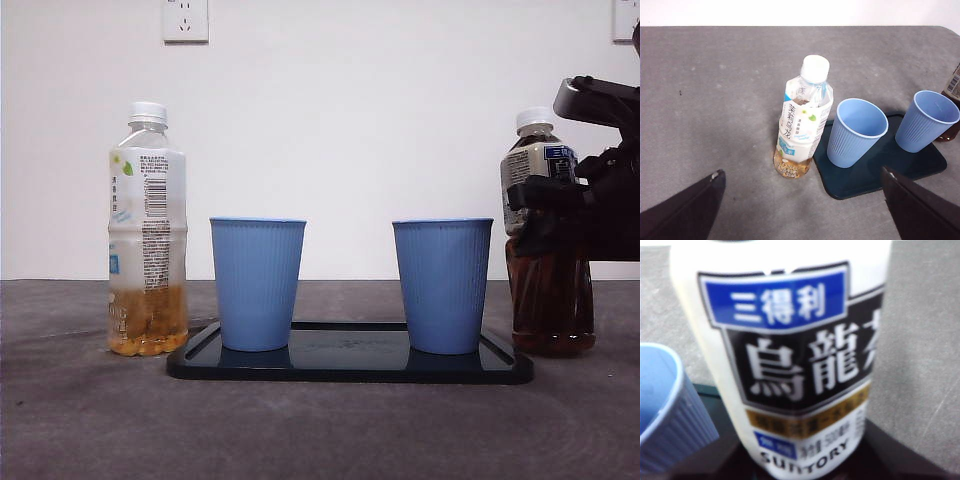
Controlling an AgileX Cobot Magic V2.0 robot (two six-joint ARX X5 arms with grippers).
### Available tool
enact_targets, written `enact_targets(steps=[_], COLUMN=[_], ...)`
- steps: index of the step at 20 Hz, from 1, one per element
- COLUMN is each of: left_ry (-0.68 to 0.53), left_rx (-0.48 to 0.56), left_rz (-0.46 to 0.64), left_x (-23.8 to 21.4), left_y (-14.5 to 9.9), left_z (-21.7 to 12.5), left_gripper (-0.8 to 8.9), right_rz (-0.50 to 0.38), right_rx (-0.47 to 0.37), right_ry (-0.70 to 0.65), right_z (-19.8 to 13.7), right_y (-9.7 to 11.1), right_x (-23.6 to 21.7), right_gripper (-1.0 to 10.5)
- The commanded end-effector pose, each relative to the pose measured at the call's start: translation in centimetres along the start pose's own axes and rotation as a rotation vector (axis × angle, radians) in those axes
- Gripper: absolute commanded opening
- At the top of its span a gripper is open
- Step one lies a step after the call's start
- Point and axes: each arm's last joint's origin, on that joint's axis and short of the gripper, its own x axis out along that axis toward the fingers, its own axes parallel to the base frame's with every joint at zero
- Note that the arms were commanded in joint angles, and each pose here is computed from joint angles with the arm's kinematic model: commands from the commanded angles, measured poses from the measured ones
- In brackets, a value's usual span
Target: Pour the drink into the cup
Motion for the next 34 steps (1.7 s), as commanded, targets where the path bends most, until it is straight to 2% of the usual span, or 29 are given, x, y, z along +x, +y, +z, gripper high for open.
enact_targets(steps=[1, 13, 18, 21, 25, 31, 34], left_ry=[-0.026, -0.023, -0.02, -0.007, 0.021, 0.013, 0.002], left_rx=[0.025, 0.024, 0.027, 0.027, 0.015, -0.069, -0.047], left_rz=[-0.007, -0.007, -0.007, -0.017, -0.048, -0.115, -0.118], left_x=[-0.3, -0.3, -0.2, 0.2, 1.8, 5.7, 7.9], left_y=[-0.1, -0.1, -0.1, -0.1, 0.0, 0.1, -0.1], left_z=[0.5, 0.5, 0.5, 0.5, 0.0, -2.8, -4.1], left_gripper=[5.0, 5.0, 5.02, 5.49, 5.65, 5.68, 5.75], right_rz=[0.002, -0.006, -0.013, -0.013, 0.011, 0.1, 0.141], right_rx=[0.007, 0.002, 0.009, 0.021, 0.047, 0.065, 0.064], right_ry=[0.022, 0.039, 0.06, 0.064, 0.007, -0.14, -0.206], right_z=[0.0, 1.1, 2.0, 2.6, 3.7, 5.4, 7.1], right_y=[0.1, 0.3, 0.5, 0.7, 1.0, 2.2, 2.8], right_x=[0.2, -1.6, -4.0, -5.9, -9.4, -14.2, -16.4], right_gripper=[3.2, 4.2, 4.2, 4.2, 4.2, 4.2, 4.2])
